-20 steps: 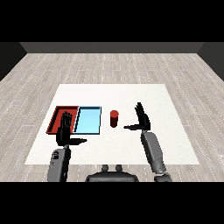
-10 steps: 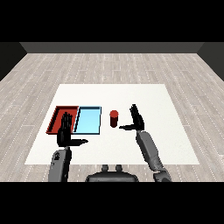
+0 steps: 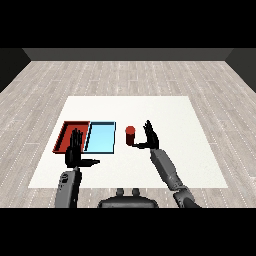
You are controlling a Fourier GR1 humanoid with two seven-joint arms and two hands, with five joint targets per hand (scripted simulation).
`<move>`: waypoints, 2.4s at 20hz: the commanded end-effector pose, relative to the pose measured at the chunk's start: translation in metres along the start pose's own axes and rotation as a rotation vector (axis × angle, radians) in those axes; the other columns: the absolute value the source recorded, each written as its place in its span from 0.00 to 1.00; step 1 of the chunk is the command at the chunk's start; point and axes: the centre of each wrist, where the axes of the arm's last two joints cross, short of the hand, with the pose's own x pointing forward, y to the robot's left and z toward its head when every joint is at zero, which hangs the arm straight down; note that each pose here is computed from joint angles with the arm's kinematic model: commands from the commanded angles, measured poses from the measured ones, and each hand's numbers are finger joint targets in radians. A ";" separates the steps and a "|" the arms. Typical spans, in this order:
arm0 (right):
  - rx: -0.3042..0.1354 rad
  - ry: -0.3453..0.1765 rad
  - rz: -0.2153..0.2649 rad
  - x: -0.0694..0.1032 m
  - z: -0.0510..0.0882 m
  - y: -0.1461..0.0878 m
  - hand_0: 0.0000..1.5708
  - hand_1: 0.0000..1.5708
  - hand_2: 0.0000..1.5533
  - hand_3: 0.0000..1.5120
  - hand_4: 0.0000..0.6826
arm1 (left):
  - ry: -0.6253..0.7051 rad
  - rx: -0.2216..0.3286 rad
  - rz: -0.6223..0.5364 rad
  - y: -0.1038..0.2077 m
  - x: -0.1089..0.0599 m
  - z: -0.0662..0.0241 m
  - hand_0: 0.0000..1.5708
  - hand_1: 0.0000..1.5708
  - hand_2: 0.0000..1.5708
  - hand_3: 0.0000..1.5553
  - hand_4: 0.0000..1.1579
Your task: Pick the red can and put it in the red box
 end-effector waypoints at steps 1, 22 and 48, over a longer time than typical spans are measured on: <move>0.018 0.008 -0.021 0.003 -0.011 0.003 0.00 0.00 0.00 0.00 0.00 | -0.008 -0.005 0.006 0.018 0.008 -0.0098 0.00 0.00 0.00 0.00 0.00; -0.013 0.078 -0.040 -0.024 -0.017 0.026 0.00 0.00 0.00 0.00 0.00 | -0.005 -0.015 0.018 -0.006 0.018 -0.0020 0.00 0.00 0.00 0.00 0.00; 0.027 0.096 -0.028 -0.008 -0.042 0.058 0.00 0.00 0.00 0.00 0.00 | -0.037 0.012 0.029 -0.011 0.004 -0.0225 0.00 0.00 0.00 0.00 0.00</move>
